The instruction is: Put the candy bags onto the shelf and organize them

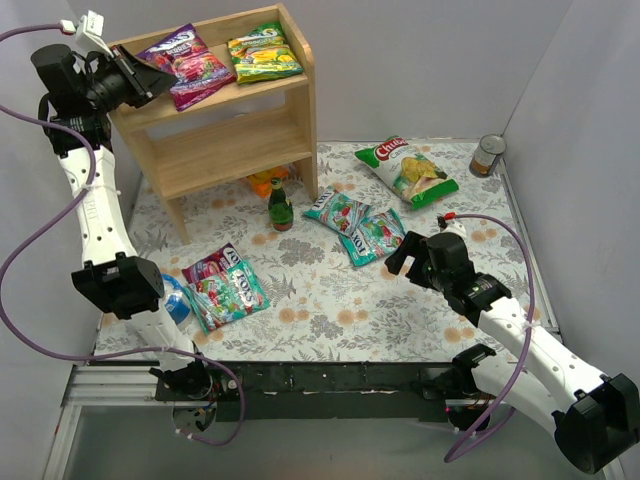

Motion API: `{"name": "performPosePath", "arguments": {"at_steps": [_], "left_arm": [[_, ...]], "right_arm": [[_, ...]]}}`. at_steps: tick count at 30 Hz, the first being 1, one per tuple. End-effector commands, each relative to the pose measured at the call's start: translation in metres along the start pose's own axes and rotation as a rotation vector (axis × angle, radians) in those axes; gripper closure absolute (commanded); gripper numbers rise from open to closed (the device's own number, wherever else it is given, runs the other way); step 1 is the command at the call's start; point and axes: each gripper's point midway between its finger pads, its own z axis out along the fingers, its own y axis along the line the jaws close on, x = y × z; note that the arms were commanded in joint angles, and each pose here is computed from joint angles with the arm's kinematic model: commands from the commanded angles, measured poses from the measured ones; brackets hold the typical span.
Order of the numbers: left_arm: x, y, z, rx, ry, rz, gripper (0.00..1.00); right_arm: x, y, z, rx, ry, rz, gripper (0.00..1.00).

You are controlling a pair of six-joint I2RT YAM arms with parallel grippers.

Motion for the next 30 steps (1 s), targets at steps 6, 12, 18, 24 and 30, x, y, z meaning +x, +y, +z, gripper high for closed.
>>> {"name": "performPosePath", "arguments": {"at_steps": [6,12,18,24,30], "left_arm": [[0.005,-0.038,-0.009,0.158,0.071,-0.004,1.00],[0.006,-0.052,-0.012,0.249,0.099,0.011,1.00],[0.007,-0.036,0.003,0.275,0.115,-0.056,1.00],[0.002,-0.028,0.011,0.270,0.092,-0.083,0.90],[-0.006,-0.015,0.020,0.203,0.035,-0.104,0.84]], "right_arm": [[-0.006,0.007,0.002,-0.030,-0.025,0.007,0.02],[-0.006,0.008,0.003,-0.033,-0.022,0.004,0.02],[-0.005,0.009,0.003,-0.038,-0.018,0.005,0.02],[-0.004,0.007,0.005,-0.030,-0.017,0.006,0.02],[-0.001,0.006,0.008,-0.027,-0.009,0.008,0.02]]}}
